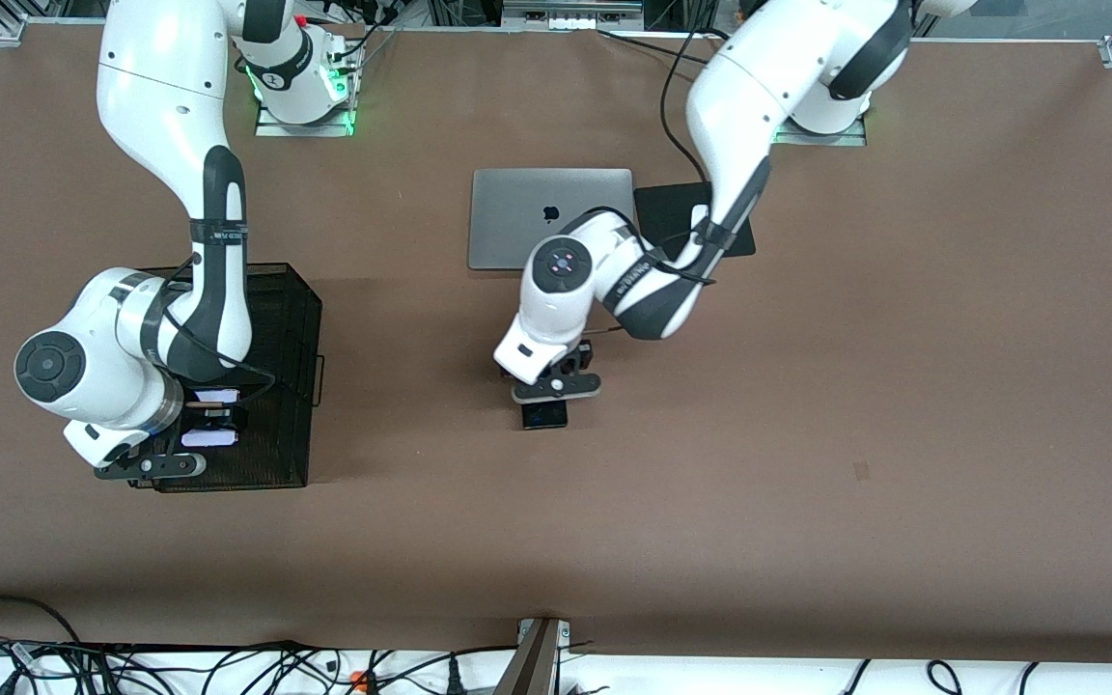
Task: Place phones with both arms
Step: 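Lower the white phone into the basket while the left gripper carries the black phone, then release the white phone in the basket while the left gripper sets down the black phone, then grasp the tall black phone with the right gripper while the left gripper withdraws, then carry the tall black phone into the basket with the right gripper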
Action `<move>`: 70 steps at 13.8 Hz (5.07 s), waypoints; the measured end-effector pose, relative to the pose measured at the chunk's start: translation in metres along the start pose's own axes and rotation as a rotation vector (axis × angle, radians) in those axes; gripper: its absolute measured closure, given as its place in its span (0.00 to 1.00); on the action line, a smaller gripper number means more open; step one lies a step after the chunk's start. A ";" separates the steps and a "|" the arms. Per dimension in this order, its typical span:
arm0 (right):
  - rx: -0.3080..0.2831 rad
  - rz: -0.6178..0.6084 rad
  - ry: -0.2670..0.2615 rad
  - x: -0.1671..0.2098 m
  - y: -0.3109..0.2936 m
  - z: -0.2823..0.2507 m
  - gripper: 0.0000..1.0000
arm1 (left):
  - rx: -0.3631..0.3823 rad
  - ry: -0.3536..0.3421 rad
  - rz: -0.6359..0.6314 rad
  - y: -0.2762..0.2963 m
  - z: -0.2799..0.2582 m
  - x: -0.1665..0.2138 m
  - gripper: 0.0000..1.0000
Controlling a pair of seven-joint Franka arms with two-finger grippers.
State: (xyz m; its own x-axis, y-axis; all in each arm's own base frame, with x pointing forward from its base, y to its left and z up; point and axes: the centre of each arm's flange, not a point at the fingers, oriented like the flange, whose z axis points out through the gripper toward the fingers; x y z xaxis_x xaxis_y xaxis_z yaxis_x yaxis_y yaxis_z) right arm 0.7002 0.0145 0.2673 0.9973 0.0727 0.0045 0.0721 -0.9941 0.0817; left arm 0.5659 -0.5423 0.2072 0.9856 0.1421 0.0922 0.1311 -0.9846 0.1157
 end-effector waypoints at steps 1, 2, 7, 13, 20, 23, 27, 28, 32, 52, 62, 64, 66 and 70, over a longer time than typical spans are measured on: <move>0.003 0.001 0.001 0.000 0.000 0.000 0.14 | 0.010 0.008 0.024 0.009 0.008 -0.014 0.21; 0.004 0.002 0.003 0.000 0.000 0.000 0.10 | 0.020 0.007 0.043 0.016 0.016 -0.028 0.21; 0.003 -0.007 0.013 0.003 0.001 -0.005 0.06 | 0.046 0.005 0.079 0.025 0.037 -0.052 0.21; -0.007 -0.096 0.066 0.020 -0.004 -0.034 0.05 | 0.047 0.026 0.078 0.025 0.033 -0.045 0.00; 0.079 -0.131 -0.045 0.028 -0.014 -0.115 0.05 | 0.039 0.065 -0.088 -0.025 -0.082 0.068 0.00; 0.115 -0.033 -0.099 0.018 -0.072 -0.139 0.05 | 0.145 -0.012 -0.132 -0.117 -0.103 0.135 0.00; 0.100 0.052 -0.097 -0.015 -0.248 -0.159 0.05 | 0.228 -0.139 -0.111 -0.260 -0.127 0.201 0.00; 0.103 0.079 -0.075 -0.025 -0.290 -0.158 0.04 | 0.235 -0.155 -0.112 -0.289 -0.146 0.211 0.00; 0.153 0.112 0.001 -0.059 -0.413 -0.099 0.00 | 0.236 -0.219 -0.027 -0.381 -0.256 0.225 0.00; 0.084 0.078 0.040 -0.114 -0.456 0.056 0.22 | 0.151 -0.262 0.198 -0.446 -0.445 0.106 0.00; 0.013 0.020 -0.020 -0.055 -0.324 -0.076 0.22 | 0.150 -0.240 0.169 -0.464 -0.457 0.096 0.00; 0.002 -0.047 -0.080 -0.049 -0.256 -0.115 0.22 | 0.150 -0.237 0.162 -0.468 -0.457 0.097 0.00; 0.020 -0.080 -0.118 -0.053 -0.190 -0.131 0.22 | 0.150 -0.237 0.161 -0.468 -0.457 0.097 0.00; 0.118 -0.094 -0.169 -0.088 -0.083 -0.115 0.22 | 0.150 -0.238 0.164 -0.466 -0.457 0.097 0.00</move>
State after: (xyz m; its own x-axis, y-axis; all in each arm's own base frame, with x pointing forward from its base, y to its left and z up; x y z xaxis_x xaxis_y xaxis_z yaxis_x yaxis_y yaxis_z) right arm 0.6053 0.1004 0.3749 0.9730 0.1607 -0.1653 0.1557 -0.9869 -0.0433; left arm 0.5509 -0.0228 0.6142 0.9899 -0.0305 -0.1388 -0.0350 -0.9989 -0.0301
